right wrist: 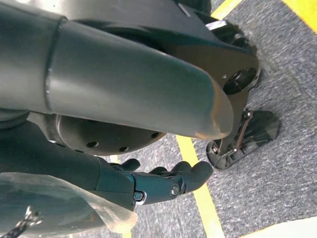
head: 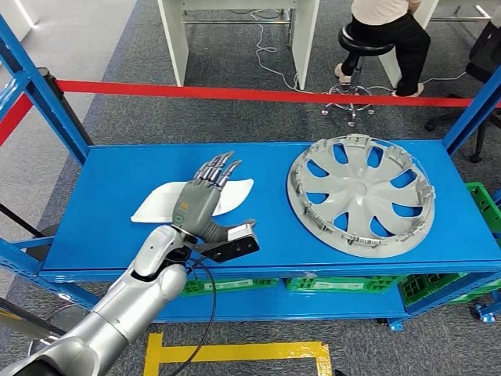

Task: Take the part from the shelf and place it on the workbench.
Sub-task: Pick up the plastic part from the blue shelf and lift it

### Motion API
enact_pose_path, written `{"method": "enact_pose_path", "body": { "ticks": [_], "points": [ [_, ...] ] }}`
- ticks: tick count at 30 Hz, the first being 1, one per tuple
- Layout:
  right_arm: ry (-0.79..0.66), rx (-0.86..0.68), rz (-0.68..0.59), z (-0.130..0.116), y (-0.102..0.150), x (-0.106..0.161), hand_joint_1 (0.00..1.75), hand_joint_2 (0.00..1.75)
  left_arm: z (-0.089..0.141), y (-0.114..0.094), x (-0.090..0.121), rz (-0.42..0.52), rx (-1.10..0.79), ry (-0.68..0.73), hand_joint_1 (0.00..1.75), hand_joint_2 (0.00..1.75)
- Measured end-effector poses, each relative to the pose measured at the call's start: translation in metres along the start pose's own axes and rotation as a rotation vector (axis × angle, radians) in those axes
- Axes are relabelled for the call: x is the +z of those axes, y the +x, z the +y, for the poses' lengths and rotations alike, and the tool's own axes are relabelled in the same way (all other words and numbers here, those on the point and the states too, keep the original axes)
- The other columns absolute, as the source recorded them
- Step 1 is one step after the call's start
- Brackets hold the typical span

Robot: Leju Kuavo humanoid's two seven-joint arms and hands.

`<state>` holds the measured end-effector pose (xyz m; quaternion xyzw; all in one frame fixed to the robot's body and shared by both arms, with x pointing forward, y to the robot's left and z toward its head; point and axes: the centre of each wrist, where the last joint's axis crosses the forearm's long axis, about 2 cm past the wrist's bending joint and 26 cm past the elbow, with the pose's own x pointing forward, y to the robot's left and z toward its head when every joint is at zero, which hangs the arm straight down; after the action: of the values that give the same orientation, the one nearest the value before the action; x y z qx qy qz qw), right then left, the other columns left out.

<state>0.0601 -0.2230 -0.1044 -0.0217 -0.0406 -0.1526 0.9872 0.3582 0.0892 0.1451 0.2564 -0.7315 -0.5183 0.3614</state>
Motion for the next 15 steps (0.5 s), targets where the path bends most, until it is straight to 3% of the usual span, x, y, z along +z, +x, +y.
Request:
{"method": "enact_pose_path", "body": {
  "ticks": [10, 15],
  "points": [
    [-0.001, 0.005, 0.000, 0.000, 0.000, 0.000, 0.00, 0.00, -0.001, -0.001, 0.001, 0.004, -0.008, -0.004, 0.00, 1.75],
    [-0.017, 0.026, 0.010, 0.000, 0.000, 0.000, 0.00, 0.00, -0.014, -0.010, 0.009, 0.034, -0.083, -0.070, 0.00, 1.75]
  ]
}}
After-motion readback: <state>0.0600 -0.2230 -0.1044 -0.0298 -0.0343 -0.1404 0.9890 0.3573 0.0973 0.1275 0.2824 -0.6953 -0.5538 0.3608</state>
